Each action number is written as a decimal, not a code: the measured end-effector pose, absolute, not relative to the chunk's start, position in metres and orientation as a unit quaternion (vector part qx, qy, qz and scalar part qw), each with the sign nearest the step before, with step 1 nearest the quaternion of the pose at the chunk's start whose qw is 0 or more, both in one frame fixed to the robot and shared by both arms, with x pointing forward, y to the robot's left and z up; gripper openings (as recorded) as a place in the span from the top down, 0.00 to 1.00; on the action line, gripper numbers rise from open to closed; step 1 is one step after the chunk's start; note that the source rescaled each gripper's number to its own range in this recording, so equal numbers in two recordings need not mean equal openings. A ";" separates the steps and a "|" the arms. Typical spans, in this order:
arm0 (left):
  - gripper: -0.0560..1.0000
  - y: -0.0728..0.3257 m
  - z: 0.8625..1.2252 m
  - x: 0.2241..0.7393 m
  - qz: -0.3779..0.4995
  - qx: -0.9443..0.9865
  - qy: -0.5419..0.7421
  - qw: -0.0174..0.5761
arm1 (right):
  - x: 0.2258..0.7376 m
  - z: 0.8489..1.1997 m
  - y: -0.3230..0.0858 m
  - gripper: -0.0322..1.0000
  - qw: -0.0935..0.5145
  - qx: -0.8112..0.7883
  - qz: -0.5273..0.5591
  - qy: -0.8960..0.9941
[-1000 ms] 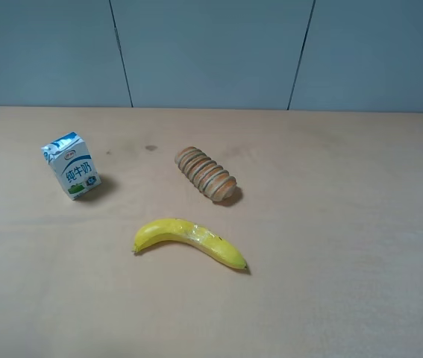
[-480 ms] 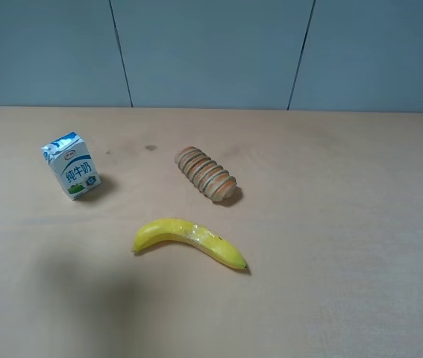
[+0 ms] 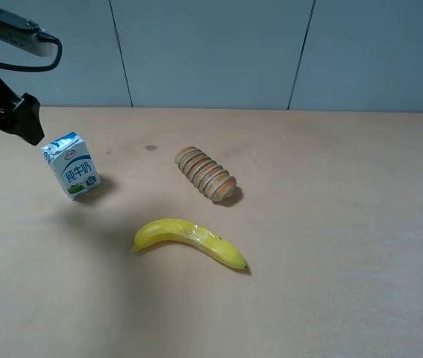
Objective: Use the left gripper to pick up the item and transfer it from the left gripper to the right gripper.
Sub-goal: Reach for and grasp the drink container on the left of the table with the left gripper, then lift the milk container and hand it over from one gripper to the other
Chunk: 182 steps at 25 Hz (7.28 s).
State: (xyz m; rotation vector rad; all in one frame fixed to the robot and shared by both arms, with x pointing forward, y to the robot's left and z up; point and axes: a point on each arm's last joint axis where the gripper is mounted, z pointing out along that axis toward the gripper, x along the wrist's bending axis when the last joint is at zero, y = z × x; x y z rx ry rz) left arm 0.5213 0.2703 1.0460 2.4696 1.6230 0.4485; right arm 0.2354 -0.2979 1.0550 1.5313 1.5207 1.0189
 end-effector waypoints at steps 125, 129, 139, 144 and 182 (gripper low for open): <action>0.95 0.064 1.070 0.492 0.036 0.905 -0.094 0.413 | 0.370 1.059 -0.183 0.00 0.178 0.287 0.409 0.848; 0.95 0.064 1.070 0.491 0.046 0.902 -0.118 0.412 | 0.376 1.054 -0.175 0.00 0.180 0.278 0.408 0.851; 0.95 0.064 1.070 0.490 0.054 0.898 -0.150 0.410 | 0.394 1.055 -0.159 0.00 0.182 0.261 0.416 0.852; 0.95 0.064 1.070 0.490 0.054 0.897 -0.153 0.410 | 0.408 1.049 -0.144 0.00 0.164 0.252 0.411 0.860; 0.24 0.065 1.073 0.493 0.080 0.897 -0.158 0.406 | 0.419 1.037 -0.129 0.97 0.149 0.238 0.432 0.857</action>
